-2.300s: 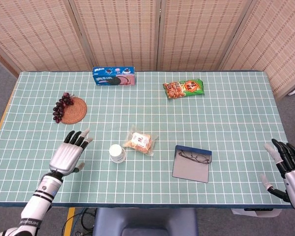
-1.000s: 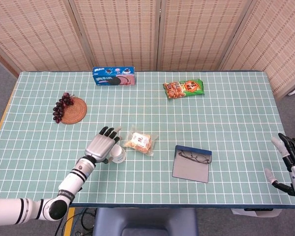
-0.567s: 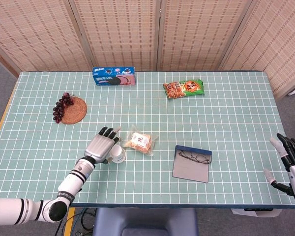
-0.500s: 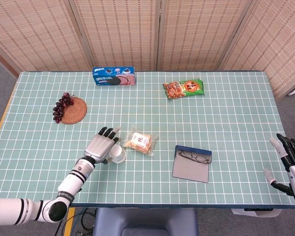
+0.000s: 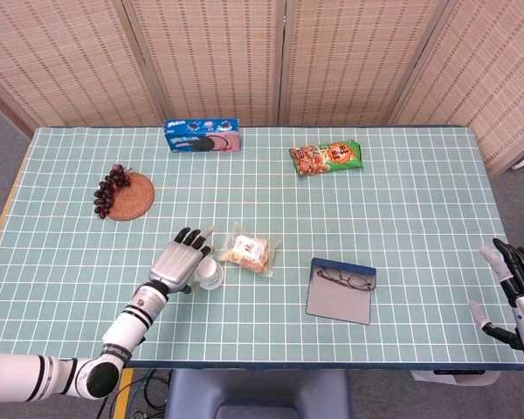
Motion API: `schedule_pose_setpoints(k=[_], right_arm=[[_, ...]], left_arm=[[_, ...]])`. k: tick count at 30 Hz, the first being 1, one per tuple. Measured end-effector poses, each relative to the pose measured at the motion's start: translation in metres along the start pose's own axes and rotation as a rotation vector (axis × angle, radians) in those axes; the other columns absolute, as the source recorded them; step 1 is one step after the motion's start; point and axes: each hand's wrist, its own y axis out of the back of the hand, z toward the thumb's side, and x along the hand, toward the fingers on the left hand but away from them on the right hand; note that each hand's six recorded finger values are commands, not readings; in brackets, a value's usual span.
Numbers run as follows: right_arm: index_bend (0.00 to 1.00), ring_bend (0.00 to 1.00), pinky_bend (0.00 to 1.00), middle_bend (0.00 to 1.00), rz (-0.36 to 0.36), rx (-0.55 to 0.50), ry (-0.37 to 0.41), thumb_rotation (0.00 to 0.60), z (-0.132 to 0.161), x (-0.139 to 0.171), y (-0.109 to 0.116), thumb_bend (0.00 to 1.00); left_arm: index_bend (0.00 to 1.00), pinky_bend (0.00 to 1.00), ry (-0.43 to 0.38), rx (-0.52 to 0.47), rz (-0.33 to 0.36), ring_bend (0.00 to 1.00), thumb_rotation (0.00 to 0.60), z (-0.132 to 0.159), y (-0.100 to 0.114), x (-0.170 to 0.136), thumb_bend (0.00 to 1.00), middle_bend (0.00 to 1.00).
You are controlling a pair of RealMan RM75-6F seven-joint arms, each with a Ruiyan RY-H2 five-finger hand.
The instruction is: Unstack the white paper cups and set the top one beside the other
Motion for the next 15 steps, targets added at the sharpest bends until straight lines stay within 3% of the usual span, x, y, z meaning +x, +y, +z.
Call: schedule_pose_setpoints(k=[15], right_arm=[[0.05, 0.0, 0.0, 0.0, 0.0, 0.001, -0.006, 0.6, -0.0014, -0.0004, 0.0007, 0.34]], left_arm=[[0.34, 0.0, -0.001, -0.002, 0.0, 0.0, 0.6, 0.001, 0.0007, 0.0031, 0.3, 0.0]])
